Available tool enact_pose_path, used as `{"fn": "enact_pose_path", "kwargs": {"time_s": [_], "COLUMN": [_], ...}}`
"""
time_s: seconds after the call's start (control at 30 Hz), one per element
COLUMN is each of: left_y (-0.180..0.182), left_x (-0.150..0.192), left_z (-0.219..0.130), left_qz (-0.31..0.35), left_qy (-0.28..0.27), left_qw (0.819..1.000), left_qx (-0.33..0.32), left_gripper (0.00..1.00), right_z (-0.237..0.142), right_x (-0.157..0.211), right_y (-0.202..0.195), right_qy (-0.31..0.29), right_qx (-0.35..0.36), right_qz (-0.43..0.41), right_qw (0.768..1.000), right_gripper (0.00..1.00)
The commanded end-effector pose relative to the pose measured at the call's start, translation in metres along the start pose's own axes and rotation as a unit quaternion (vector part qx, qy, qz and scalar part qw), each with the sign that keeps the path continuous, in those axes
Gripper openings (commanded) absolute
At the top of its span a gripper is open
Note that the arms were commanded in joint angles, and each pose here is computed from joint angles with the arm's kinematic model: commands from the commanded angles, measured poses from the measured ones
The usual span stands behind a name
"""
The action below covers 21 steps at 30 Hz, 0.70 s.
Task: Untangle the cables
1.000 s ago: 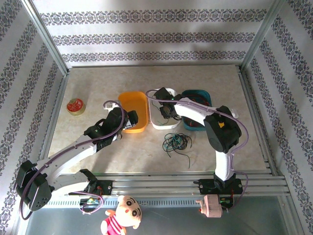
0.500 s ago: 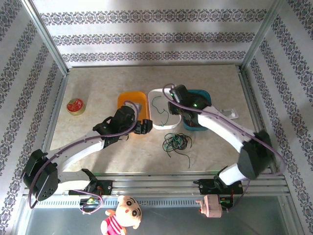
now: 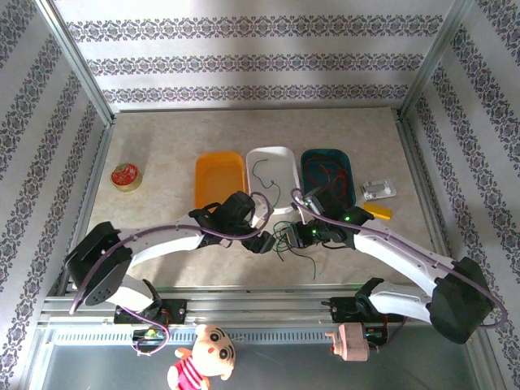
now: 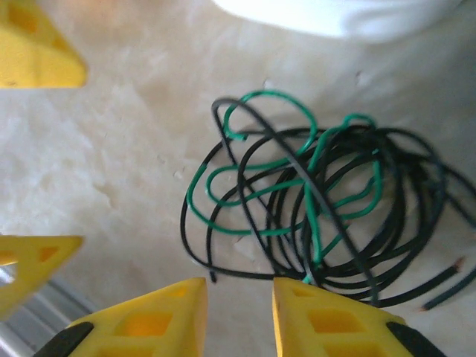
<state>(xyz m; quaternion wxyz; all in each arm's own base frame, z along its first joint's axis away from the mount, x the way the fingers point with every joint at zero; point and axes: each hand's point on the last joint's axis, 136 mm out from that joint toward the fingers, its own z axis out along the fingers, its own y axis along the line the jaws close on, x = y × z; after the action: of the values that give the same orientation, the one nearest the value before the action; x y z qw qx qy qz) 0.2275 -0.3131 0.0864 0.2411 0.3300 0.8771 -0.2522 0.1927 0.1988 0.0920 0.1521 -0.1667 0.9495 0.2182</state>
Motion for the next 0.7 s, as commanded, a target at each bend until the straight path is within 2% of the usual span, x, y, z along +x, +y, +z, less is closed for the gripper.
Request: {"fn": "enact_pose_path", "kwargs": {"time_s": [0.0,0.27,0.67], "left_y": [-0.008,-0.004,-0.005], "left_x": [-0.015,-0.022,-0.028], "left_z": [0.011,0.035,0.057], "left_qz": [0.031,0.029,0.037], "left_qy": [-0.017,-0.022,-0.021], "left_qw": [0.999,0.999,0.998], "left_qx": [0.001,-0.019,-0.036], "left_gripper": [0.81,0.75,0.69], "right_z": [0.011,0.019,0.015], "right_x": [0.017,0.011,-0.005], "right_y": [0.000,-0.032,-0.052], "right_qy": [0.039,0.033,0.004], "right_qx": [-0.007,0.065,0.088], "right_qz": [0.014,0.041,0.067], "right_qw": [0.999,0.996,0.994], "right_gripper": [0.28,0.26,0.26]}}
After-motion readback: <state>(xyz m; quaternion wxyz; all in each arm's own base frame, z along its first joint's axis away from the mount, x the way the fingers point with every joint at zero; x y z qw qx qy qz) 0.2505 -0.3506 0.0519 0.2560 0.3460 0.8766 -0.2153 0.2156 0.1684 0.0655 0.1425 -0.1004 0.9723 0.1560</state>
